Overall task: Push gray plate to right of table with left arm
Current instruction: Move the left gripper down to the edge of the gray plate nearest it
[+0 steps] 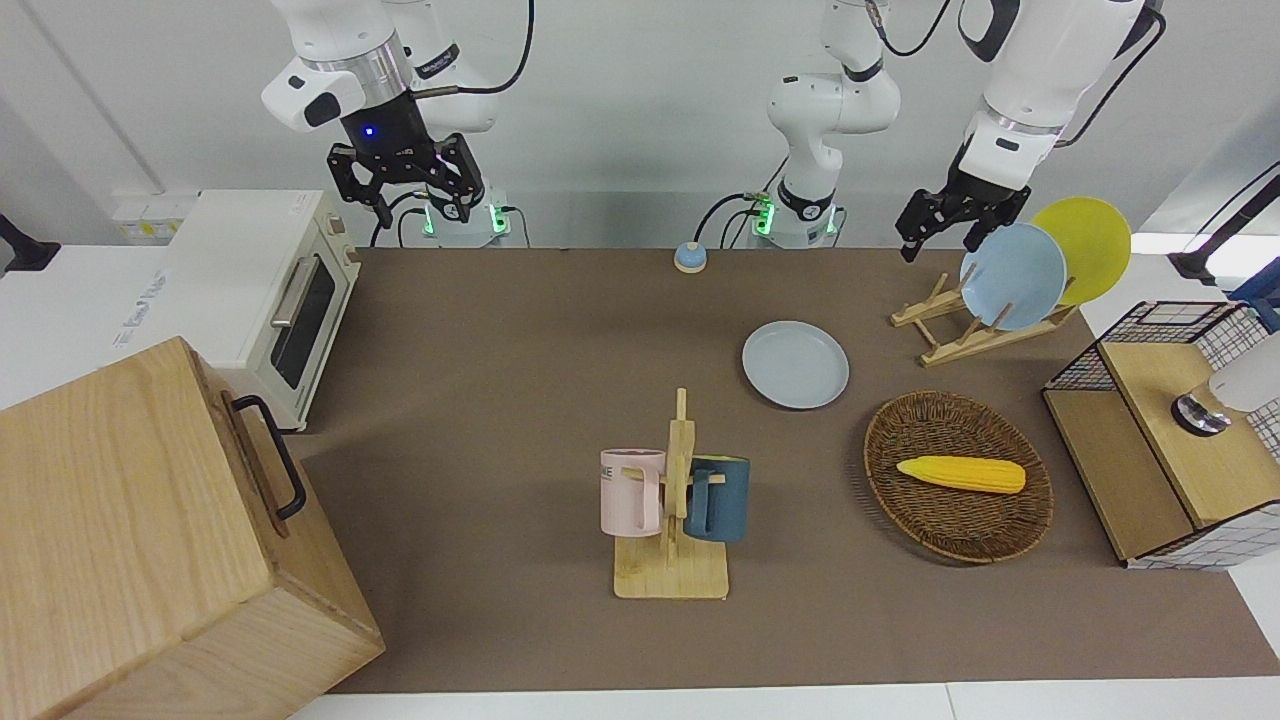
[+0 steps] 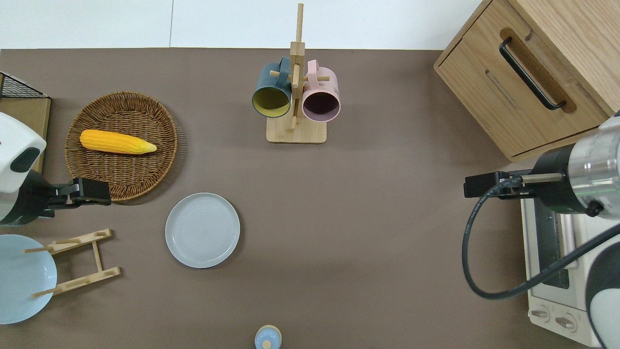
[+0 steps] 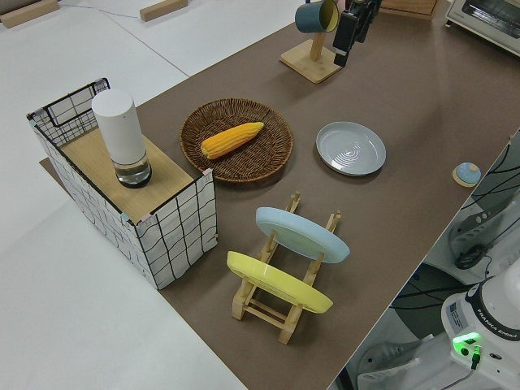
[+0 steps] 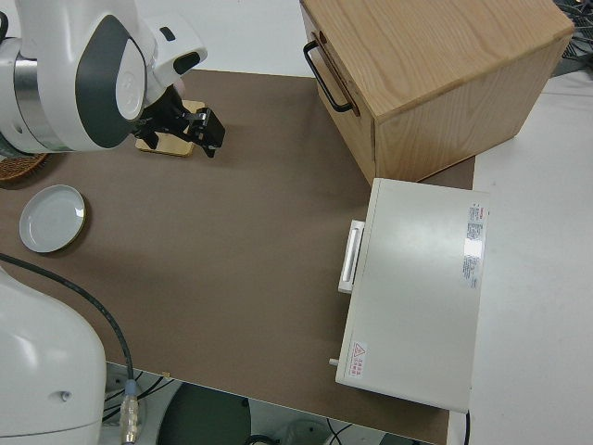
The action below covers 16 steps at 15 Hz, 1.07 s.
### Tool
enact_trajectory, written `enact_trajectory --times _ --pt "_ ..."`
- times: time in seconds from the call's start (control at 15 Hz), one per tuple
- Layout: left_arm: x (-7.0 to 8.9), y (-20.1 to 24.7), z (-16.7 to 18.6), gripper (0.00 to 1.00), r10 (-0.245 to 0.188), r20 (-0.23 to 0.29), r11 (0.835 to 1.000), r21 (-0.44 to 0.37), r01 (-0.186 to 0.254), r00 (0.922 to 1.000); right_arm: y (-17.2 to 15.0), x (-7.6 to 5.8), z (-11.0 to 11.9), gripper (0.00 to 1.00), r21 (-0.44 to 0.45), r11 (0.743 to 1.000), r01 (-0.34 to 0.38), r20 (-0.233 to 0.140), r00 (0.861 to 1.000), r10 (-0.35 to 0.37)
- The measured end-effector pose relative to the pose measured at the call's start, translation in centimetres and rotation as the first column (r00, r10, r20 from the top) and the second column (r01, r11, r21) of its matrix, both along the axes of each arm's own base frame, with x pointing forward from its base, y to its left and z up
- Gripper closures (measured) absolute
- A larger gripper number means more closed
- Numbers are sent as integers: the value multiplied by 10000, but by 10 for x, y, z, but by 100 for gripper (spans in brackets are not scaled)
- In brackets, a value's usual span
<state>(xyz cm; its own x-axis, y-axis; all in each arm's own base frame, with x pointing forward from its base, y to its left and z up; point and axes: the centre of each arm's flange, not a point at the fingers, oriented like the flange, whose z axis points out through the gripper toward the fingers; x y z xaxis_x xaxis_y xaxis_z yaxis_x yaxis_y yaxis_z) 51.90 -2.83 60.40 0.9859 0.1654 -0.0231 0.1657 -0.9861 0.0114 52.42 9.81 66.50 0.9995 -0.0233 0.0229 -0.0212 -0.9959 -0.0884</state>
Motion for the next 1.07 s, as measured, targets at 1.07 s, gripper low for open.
enact_trajectory --times 1.07 --pt "-8 6 -138 1 319 -976 9989 -325 -352 9947 0 0 0 0 0 10000 0 0 10000 0"
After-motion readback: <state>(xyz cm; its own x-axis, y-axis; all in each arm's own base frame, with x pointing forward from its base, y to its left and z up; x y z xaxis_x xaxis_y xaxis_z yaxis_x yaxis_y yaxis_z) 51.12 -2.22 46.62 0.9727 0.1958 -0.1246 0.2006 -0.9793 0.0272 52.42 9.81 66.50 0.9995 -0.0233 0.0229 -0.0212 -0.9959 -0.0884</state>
